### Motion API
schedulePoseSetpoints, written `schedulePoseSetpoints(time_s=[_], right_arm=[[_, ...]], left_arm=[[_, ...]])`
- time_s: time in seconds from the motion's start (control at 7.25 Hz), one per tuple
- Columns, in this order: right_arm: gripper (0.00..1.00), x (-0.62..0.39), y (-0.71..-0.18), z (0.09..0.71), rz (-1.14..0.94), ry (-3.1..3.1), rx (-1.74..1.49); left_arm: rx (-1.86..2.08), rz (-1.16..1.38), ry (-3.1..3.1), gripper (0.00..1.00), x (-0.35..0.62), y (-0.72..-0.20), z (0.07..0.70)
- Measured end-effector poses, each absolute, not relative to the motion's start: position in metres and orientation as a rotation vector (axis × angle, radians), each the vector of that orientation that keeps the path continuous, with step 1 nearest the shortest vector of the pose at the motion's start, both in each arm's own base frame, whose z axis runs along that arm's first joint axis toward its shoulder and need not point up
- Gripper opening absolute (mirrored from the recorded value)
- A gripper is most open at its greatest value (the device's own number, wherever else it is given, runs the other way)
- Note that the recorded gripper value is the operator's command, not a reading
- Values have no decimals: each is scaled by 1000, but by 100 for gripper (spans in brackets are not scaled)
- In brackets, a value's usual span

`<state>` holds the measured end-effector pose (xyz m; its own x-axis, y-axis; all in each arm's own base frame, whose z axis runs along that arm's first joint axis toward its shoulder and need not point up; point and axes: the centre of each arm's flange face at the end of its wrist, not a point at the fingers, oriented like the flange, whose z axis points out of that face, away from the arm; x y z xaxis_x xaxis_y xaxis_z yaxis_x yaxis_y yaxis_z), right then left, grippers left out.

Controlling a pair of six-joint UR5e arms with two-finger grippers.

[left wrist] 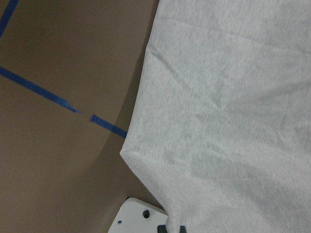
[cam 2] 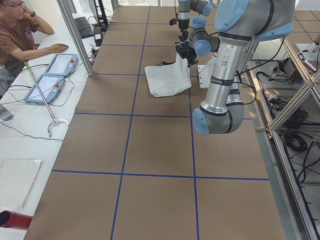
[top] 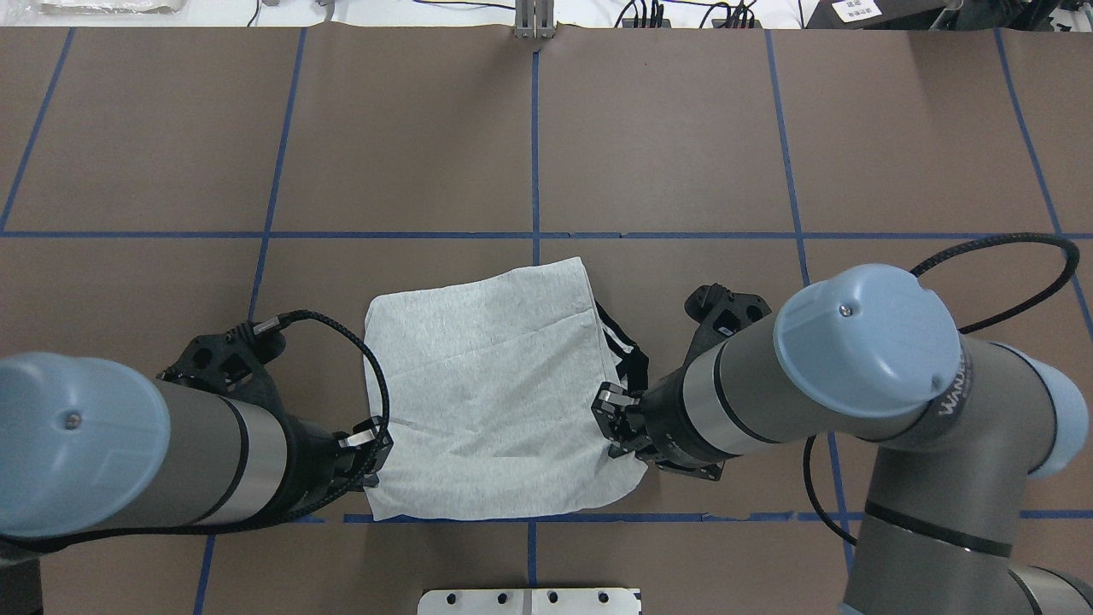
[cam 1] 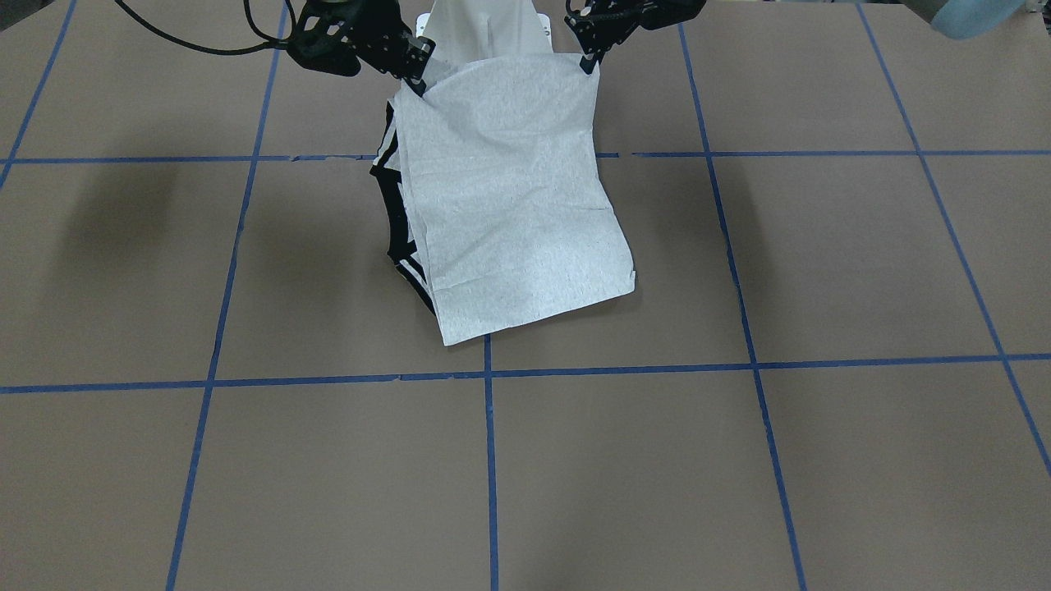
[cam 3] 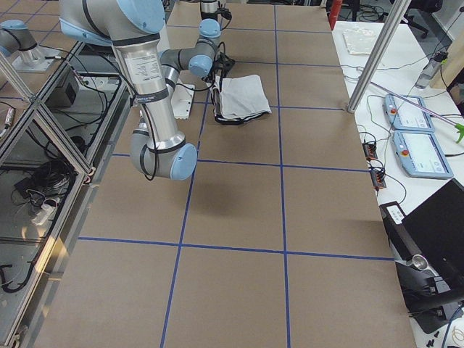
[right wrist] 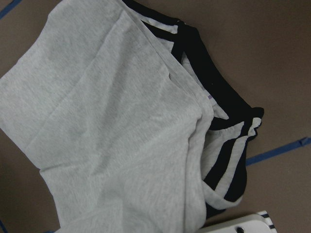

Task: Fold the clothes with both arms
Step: 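Lift the near edge with both grippers and fold it toward the far edge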

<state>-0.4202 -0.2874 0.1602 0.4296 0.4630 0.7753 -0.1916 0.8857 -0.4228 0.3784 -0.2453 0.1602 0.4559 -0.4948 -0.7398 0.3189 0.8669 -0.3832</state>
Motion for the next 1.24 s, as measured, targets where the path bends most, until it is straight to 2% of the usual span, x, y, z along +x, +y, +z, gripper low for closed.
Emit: schedulePoseSetpoints(time_s=[0.55,1.24], right_arm=[[0,-436,-361,144,443,-1054,-215],[0,-493,-417,163,456,-1006,-197]], left_arm=[[-151,-525,970,0,381,-274,169],[-97,-591,968,0,400,-330,196]])
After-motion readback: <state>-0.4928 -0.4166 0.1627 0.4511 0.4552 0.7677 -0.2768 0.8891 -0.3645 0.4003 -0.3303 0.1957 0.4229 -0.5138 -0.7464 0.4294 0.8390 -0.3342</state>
